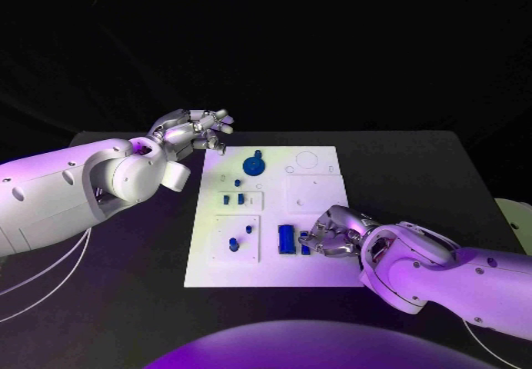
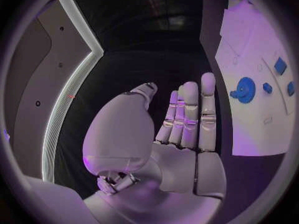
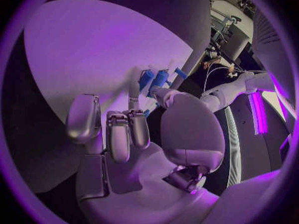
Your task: Assemble the parts on the task board
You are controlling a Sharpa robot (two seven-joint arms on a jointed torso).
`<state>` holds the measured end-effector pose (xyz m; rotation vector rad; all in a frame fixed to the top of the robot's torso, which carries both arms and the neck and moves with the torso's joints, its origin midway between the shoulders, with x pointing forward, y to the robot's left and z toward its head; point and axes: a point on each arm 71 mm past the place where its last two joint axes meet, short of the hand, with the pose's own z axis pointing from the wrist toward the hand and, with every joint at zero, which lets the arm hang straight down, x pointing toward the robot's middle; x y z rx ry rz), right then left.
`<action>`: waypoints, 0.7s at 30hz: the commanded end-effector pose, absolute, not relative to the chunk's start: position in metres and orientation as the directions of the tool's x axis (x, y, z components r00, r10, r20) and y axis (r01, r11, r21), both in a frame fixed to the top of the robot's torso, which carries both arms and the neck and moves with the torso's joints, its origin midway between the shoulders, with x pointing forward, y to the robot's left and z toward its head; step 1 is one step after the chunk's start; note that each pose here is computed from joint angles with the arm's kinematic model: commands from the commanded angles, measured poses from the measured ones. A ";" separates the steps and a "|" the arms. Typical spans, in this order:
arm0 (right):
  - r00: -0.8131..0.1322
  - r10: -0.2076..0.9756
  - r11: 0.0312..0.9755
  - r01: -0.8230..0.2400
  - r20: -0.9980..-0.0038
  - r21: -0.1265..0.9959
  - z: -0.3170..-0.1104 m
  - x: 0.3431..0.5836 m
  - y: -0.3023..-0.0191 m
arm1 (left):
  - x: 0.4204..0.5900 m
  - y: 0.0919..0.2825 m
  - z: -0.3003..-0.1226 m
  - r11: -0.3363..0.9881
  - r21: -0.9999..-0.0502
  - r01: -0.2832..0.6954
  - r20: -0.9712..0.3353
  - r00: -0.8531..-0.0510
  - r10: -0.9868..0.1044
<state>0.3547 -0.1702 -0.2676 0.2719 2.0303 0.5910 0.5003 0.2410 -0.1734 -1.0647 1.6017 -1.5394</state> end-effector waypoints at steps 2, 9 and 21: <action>-0.519 0.408 0.862 -0.053 -0.751 0.505 -0.269 0.354 -0.169 | 0.500 0.239 -0.172 -0.035 -0.994 -0.105 0.080 -0.461 -0.884; -0.520 0.407 0.862 -0.053 -0.751 0.504 -0.269 0.354 -0.170 | 0.500 0.239 -0.172 -0.035 -0.994 -0.105 0.079 -0.461 -0.884; -0.539 0.387 0.862 -0.077 -0.748 0.501 -0.267 0.349 -0.179 | 0.500 0.240 -0.172 -0.034 -0.994 -0.105 0.078 -0.457 -0.886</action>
